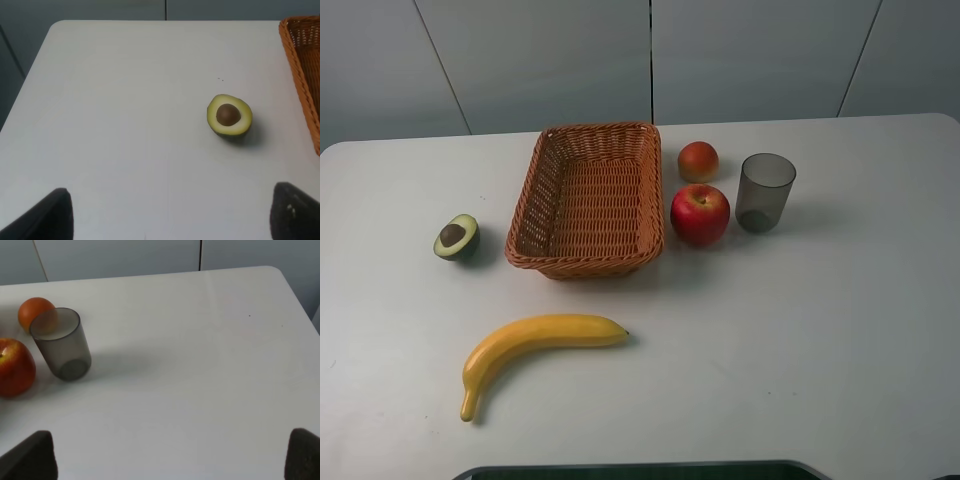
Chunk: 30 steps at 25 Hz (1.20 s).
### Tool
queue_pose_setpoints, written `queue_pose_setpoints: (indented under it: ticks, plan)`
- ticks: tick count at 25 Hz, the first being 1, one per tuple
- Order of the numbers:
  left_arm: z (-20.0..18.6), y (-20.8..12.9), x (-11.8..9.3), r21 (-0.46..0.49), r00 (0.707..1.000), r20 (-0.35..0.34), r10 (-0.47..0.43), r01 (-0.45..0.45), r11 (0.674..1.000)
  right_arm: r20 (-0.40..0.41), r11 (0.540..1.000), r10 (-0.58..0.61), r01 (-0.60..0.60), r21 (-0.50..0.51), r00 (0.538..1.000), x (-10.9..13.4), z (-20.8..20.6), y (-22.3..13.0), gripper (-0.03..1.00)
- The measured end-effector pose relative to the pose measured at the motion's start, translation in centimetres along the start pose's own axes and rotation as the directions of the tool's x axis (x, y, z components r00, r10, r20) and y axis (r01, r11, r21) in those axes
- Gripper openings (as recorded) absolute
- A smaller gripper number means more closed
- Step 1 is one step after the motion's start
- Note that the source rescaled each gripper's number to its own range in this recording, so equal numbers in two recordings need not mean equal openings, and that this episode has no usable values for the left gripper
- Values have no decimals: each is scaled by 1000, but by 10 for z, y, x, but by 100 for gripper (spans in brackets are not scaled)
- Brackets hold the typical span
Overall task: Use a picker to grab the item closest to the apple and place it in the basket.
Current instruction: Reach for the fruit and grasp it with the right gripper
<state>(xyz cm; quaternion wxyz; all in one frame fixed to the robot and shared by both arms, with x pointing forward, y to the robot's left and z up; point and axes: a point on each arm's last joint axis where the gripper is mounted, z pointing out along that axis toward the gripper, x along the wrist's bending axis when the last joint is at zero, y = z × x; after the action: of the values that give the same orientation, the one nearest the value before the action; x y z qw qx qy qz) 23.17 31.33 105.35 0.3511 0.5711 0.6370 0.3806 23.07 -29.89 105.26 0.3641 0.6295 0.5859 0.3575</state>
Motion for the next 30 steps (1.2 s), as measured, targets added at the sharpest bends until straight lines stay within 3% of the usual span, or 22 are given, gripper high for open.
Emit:
queue_pose_setpoints:
  ticks: [30]
  plan:
    - [0, 0, 0, 0, 1000, 0, -2, 2, 1000, 0, 1000, 0, 0, 0, 1000, 0, 0, 0, 98]
